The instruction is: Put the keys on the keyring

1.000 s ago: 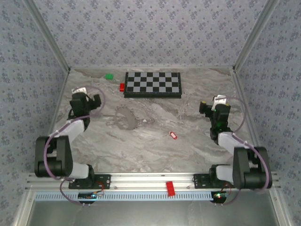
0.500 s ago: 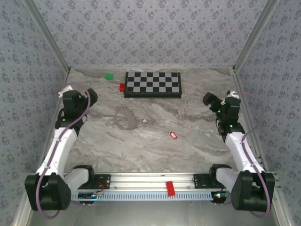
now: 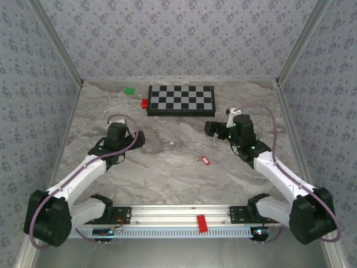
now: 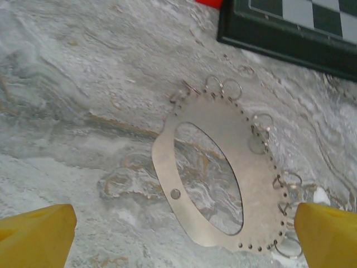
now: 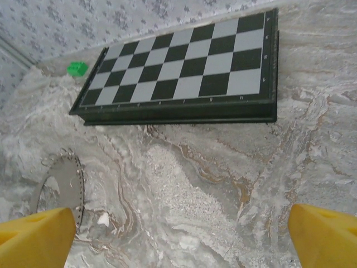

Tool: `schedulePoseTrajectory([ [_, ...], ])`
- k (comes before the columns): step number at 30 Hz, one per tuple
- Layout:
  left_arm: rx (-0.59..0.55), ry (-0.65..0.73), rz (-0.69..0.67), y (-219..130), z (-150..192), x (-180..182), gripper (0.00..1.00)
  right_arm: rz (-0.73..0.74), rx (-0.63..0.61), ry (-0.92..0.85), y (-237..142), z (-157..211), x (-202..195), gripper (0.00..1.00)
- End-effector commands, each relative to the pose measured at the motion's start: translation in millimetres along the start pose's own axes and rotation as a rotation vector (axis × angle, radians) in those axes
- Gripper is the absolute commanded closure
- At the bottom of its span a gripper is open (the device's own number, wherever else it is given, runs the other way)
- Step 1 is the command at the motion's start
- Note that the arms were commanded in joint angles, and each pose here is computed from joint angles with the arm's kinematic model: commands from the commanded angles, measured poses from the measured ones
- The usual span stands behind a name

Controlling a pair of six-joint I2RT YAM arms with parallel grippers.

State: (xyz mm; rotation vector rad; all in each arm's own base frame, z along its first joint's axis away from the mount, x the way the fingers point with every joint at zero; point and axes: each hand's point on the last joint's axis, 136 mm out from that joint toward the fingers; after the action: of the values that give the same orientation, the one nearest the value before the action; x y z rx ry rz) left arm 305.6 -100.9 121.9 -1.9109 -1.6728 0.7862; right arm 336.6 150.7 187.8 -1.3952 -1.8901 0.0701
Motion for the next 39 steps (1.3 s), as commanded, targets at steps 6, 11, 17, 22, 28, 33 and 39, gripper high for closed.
schedulePoseTrajectory([
  [6, 0.058, 0.244, 0.062, 7.7, 13.8, -42.2, 0.01, -0.09, 0.102, -0.068, 13.3, 22.8, 22.2, 0.01],
  [11, 0.104, 0.335, 0.121, 14.2, 26.8, -64.7, 0.1, -0.122, 0.111, -0.076, 11.4, 30.9, 26.6, 0.01],
  [17, 0.14, 0.413, 0.2, 21.2, 34.0, -88.2, 0.25, -0.143, 0.084, -0.075, 5.7, 32.1, 26.1, 0.0],
  [22, 0.179, 0.463, 0.24, 33.5, 38.3, -101.8, 0.37, -0.158, 0.082, -0.07, 4.3, 34.8, 26.2, 0.01],
  [28, 0.258, 0.502, 0.267, 43.9, 52.0, -111.1, 0.45, -0.17, 0.091, -0.064, 3.9, 37.6, 27.3, 0.01],
  [33, 0.289, 0.542, 0.266, 48.2, 61.9, -116.3, 0.45, -0.177, 0.097, -0.057, 4.5, 38.2, 28.5, 0.01],
  [39, 0.314, 0.561, 0.249, 57.4, 67.8, -115.0, 0.51, -0.178, 0.102, -0.05, 5.2, 40.0, 28.2, 0.01],
])
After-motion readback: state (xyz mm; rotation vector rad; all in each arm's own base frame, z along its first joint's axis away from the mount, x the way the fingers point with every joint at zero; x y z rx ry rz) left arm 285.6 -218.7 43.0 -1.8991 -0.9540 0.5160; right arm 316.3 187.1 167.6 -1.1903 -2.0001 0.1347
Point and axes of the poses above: each hand's point on the last joint's axis, 136 mm out from that joint toward the fingers, its own y axis out along the fingers, its own x axis along the line the jaws close on, z = x × y, and after that the axes turned 13 degrees about y, right-handed
